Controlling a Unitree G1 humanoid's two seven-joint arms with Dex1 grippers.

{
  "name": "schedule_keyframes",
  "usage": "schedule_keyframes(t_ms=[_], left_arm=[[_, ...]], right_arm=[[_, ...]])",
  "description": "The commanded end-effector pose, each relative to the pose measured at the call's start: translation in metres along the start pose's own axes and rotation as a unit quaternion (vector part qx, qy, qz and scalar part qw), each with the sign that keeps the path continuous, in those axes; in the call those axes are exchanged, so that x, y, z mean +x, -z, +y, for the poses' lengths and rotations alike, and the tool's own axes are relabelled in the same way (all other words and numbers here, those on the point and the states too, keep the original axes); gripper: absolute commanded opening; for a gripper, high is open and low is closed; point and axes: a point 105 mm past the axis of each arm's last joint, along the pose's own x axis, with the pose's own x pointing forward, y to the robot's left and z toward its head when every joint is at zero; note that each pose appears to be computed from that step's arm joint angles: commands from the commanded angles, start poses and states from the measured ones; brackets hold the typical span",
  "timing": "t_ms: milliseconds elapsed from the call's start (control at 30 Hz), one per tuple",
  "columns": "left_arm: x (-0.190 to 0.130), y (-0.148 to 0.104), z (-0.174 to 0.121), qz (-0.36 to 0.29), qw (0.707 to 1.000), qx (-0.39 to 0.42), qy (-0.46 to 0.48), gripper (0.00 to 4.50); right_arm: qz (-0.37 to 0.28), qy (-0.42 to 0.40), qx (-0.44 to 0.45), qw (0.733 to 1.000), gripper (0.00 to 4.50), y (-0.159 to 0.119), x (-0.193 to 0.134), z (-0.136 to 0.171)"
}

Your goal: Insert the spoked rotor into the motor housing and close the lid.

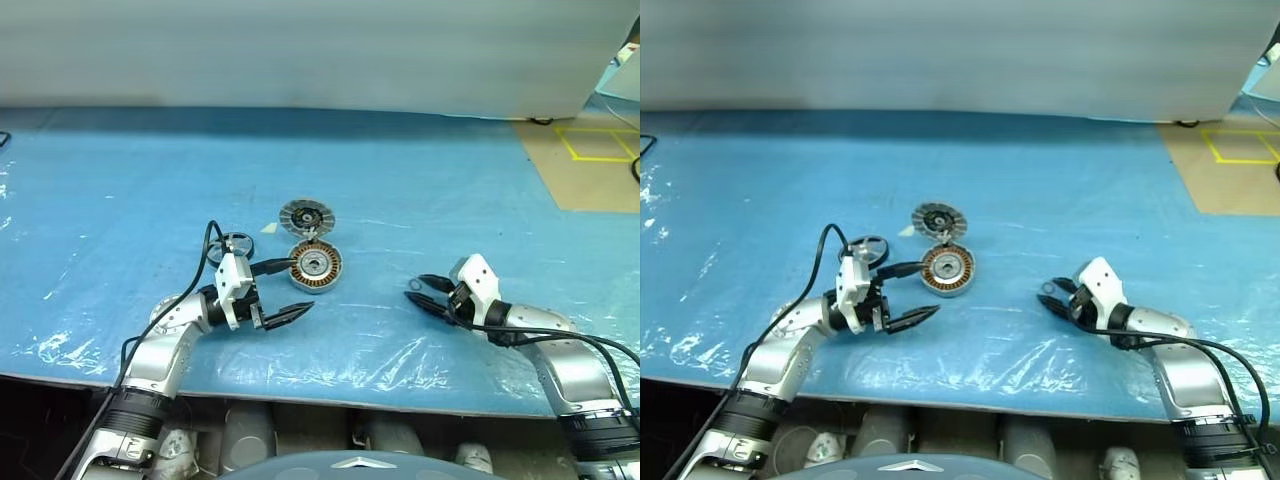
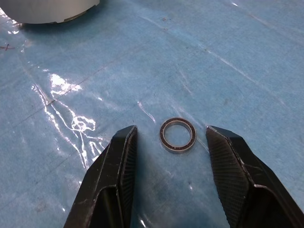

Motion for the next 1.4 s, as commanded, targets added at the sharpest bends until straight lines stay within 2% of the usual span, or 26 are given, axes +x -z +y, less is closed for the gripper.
schedule_keyframes(t_ms=[33,667,767,867,900,1000,1067,1267,1400], left_arm=[[0.001,-0.004,-0.003,-0.008,1.0,0.009,0.007,4.5],[-0.002,-0.005,0.0,-0.005,1.0,0.014,0.002,4.5],[-0.001,-0.006,0.0,-0.004,1.0,0.015,0.002,4.5],[-0.001,-0.006,0.0,-0.004,1.0,0.016,0.001,4.5],[-0.001,-0.006,0.0,-0.004,1.0,0.016,0.001,4.5],[-0.002,-0.007,0.002,-0.004,1.0,0.018,0.0,4.5],[-0.002,-0.007,0.003,-0.004,1.0,0.019,-0.001,4.5],[-0.005,-0.012,0.01,-0.004,1.0,0.029,-0.009,4.5],[-0.014,-0.015,0.015,0.003,0.999,0.035,-0.021,4.5]], right_arm=[[0.017,0.006,0.006,1.0,2.38,0.01,-0.006,-0.004],[0.01,0.0,0.007,1.0,2.38,0.009,0.007,0.002],[0.013,-0.001,0.001,1.0,1.78,0.01,0.007,0.001],[0.014,0.0,-0.003,1.0,0.78,0.01,0.007,0.001],[0.015,0.001,-0.004,1.0,0.61,0.01,0.007,0.0],[0.016,0.002,-0.011,1.0,0.61,0.01,0.007,-0.002],[0.0,-0.003,-0.019,1.0,0.61,0.0,0.009,-0.001],[-0.119,-0.073,-0.023,0.99,0.61,-0.074,0.027,0.023],[-0.13,-0.153,-0.051,0.978,0.61,-0.099,0.039,0.051]])
